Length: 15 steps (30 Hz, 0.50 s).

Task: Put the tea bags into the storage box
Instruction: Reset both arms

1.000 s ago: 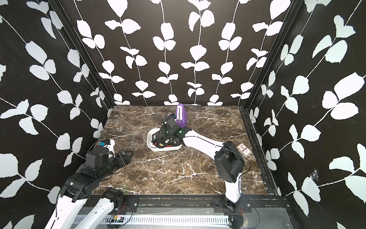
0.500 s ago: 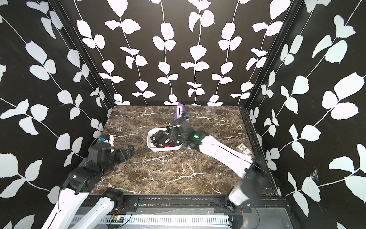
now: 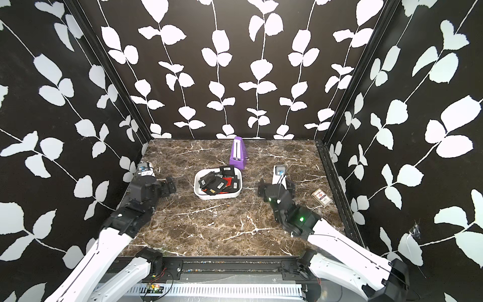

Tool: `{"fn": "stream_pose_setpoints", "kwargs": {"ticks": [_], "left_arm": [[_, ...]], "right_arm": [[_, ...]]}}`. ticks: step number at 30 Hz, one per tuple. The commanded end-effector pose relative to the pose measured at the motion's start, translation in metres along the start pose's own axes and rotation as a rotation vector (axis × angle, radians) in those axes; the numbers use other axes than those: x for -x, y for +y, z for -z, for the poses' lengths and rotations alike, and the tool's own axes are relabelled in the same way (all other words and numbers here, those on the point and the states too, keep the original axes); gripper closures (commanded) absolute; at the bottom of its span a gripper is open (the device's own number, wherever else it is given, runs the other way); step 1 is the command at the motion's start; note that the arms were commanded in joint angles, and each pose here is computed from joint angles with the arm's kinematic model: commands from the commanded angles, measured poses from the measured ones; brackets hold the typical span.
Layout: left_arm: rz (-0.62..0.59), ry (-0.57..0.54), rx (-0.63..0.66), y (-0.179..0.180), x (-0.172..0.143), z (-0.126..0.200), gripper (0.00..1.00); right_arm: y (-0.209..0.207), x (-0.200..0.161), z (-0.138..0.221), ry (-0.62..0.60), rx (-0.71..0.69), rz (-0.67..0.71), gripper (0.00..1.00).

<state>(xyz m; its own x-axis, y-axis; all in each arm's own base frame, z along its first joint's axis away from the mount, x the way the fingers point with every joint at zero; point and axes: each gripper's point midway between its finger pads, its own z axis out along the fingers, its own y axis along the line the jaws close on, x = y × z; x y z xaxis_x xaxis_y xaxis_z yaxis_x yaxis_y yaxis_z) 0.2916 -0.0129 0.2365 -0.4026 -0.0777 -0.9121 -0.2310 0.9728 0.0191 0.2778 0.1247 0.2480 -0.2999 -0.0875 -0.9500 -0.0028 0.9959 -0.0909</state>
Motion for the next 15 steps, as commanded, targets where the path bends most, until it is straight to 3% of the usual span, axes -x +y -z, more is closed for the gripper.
{"fn": "stream_pose_setpoints", "kwargs": {"ticks": [1,7,15], "left_arm": [[-0.081,-0.105,0.117,0.013,0.010,-0.025,0.01],[-0.203,0.022,0.208,0.031,-0.025,-0.077,0.01],[-0.227,0.019,0.184,0.034,-0.063,-0.111,0.01]], "right_arm": [[-0.038,0.000,-0.006,-0.092,-0.236,0.181,0.01],[-0.084,-0.043,-0.034,-0.026,-0.333,0.197,0.01],[-0.127,-0.099,-0.064,0.025,-0.331,0.020,0.01]]}}
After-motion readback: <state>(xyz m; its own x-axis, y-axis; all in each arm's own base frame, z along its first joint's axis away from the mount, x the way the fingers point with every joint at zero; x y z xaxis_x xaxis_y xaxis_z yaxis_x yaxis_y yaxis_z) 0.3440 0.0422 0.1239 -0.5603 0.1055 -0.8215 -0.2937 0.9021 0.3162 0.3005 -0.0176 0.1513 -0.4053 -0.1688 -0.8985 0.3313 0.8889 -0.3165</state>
